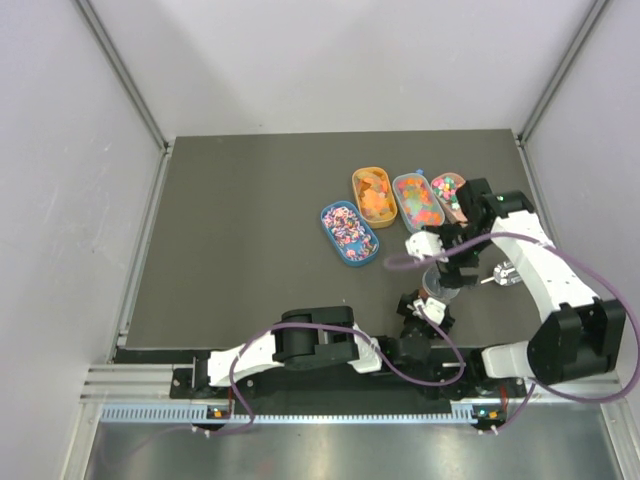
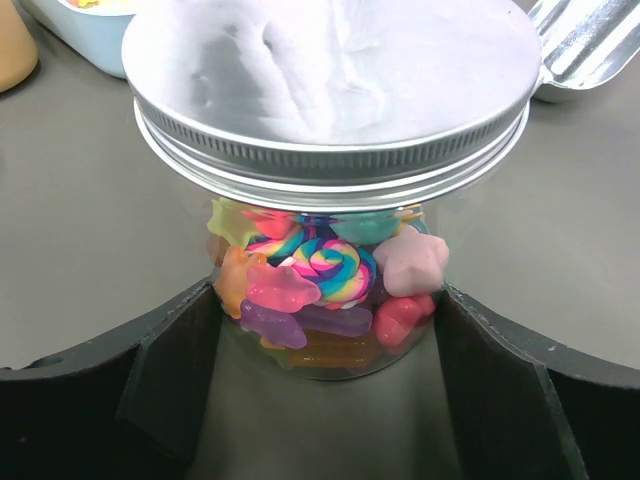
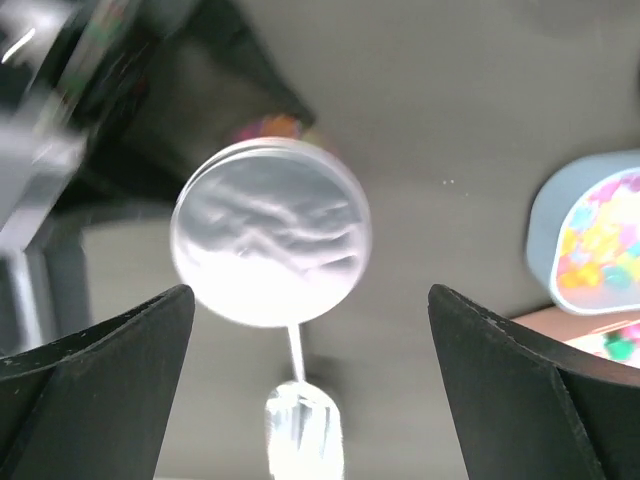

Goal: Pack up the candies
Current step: Screw the bottle lid onto the packing bottle.

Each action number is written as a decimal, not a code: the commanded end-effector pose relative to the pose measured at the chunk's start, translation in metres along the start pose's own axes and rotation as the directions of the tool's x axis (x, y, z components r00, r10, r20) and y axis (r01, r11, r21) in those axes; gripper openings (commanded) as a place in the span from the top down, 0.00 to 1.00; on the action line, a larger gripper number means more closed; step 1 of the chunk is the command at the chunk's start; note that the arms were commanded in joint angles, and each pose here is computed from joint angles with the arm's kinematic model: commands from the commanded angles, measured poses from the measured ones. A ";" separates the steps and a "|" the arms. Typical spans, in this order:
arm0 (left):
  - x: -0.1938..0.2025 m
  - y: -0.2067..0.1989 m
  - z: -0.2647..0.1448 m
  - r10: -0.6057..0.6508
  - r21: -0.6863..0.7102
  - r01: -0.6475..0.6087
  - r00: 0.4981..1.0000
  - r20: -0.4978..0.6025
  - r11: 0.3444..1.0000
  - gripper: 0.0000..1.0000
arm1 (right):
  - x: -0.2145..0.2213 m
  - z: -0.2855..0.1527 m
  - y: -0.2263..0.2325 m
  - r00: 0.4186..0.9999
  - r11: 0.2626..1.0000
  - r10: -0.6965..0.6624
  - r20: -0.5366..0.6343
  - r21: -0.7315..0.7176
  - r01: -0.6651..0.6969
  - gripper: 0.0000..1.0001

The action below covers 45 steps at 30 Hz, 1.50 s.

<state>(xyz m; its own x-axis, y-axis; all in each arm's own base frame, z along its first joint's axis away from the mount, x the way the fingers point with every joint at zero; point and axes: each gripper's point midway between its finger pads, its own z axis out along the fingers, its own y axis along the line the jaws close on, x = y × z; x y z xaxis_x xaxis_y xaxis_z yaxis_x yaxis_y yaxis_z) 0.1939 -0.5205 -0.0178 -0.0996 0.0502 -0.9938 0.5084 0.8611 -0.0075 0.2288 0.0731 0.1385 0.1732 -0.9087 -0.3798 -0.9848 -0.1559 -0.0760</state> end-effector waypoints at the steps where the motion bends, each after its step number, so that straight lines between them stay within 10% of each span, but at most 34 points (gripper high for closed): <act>1: 0.306 0.261 -0.222 0.502 0.305 -0.614 0.175 -0.847 0.728 1.00 | 0.013 -0.005 0.041 0.962 0.953 -0.273 -0.015 -0.139 0.268 0.00; 45: 0.308 0.261 -0.224 0.484 0.301 -0.601 0.166 -0.859 0.741 1.00 | 0.011 0.030 0.047 0.778 0.727 -0.617 0.118 -0.293 0.621 0.00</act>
<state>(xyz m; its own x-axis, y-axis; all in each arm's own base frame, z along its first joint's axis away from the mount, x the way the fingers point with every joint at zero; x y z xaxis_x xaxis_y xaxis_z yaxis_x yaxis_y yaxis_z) 0.1951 -0.5235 -0.0185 -0.1030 0.0531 -0.9933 0.5287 0.8488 -0.0094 0.2160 0.0596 0.1017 0.5686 -0.7770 -0.2703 -0.8149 -0.5768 -0.0561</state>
